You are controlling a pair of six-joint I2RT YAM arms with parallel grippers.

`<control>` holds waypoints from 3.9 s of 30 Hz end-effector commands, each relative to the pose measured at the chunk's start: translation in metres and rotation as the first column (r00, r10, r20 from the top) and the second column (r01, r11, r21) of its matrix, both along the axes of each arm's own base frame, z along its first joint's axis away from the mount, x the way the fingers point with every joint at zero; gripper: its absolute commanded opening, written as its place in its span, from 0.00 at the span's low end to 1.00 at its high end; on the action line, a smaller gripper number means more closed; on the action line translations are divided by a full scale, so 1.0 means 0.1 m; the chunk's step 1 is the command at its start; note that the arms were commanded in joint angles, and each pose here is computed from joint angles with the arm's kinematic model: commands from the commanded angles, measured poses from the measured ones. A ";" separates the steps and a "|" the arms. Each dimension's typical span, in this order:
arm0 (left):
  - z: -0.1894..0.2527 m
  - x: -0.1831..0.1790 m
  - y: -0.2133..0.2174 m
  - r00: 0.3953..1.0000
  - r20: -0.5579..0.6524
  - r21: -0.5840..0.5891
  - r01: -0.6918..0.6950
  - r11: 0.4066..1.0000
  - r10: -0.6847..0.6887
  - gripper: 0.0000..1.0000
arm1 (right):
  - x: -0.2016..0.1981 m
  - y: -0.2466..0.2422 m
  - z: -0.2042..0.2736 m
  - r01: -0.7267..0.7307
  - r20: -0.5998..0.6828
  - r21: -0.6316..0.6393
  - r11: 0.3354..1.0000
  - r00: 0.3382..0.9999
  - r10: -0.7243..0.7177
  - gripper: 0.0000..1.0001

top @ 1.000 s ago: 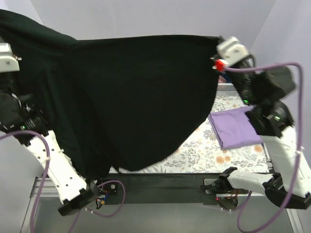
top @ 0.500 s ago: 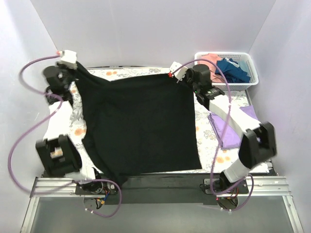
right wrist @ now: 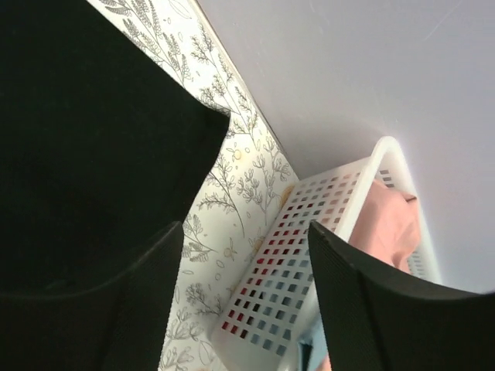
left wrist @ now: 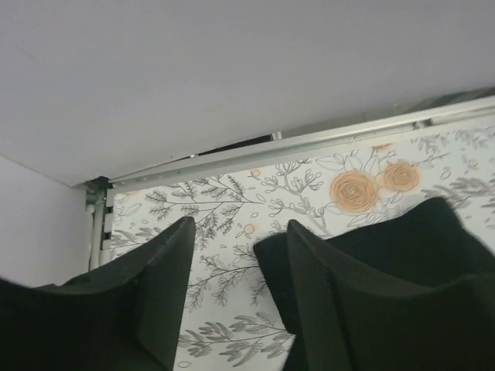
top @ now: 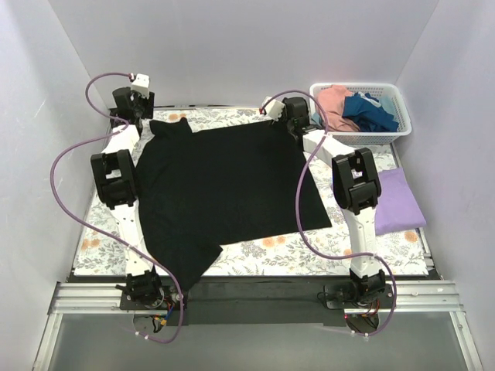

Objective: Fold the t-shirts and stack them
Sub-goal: Flatten the tshirt out

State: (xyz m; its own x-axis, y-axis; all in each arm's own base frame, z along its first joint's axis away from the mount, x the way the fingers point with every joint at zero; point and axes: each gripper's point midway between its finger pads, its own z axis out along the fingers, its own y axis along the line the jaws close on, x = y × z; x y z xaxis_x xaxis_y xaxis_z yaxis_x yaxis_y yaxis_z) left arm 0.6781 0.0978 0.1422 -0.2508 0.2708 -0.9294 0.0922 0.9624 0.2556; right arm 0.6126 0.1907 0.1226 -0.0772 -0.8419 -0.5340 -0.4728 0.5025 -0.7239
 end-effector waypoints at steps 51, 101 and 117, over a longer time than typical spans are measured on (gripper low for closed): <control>0.52 -1.65 0.10 0.894 -0.427 -0.230 0.037 0.972 -0.135 0.66 | -2.38 0.15 -0.24 -0.157 -0.693 0.187 0.970 0.678 0.243 0.97; -0.59 -4.74 -0.53 0.505 -0.723 -0.209 0.491 0.846 -0.471 0.57 | -3.85 -0.12 -1.11 -0.407 -0.815 0.037 0.913 0.516 0.263 0.53; -1.16 -5.06 -0.37 0.462 -0.808 0.131 0.745 0.654 -0.365 0.59 | -3.90 -0.19 -1.20 -0.373 -0.817 0.006 0.928 0.533 0.219 0.01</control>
State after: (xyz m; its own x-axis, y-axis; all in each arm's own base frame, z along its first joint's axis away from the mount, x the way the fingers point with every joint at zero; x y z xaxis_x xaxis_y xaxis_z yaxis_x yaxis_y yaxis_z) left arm 0.1520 0.0397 0.0278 -0.4822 0.7968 -0.3640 0.8495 0.5269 0.0281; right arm 0.2322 0.1748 0.0167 -0.1206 -0.9563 -0.2662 -0.9879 0.1419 -0.0622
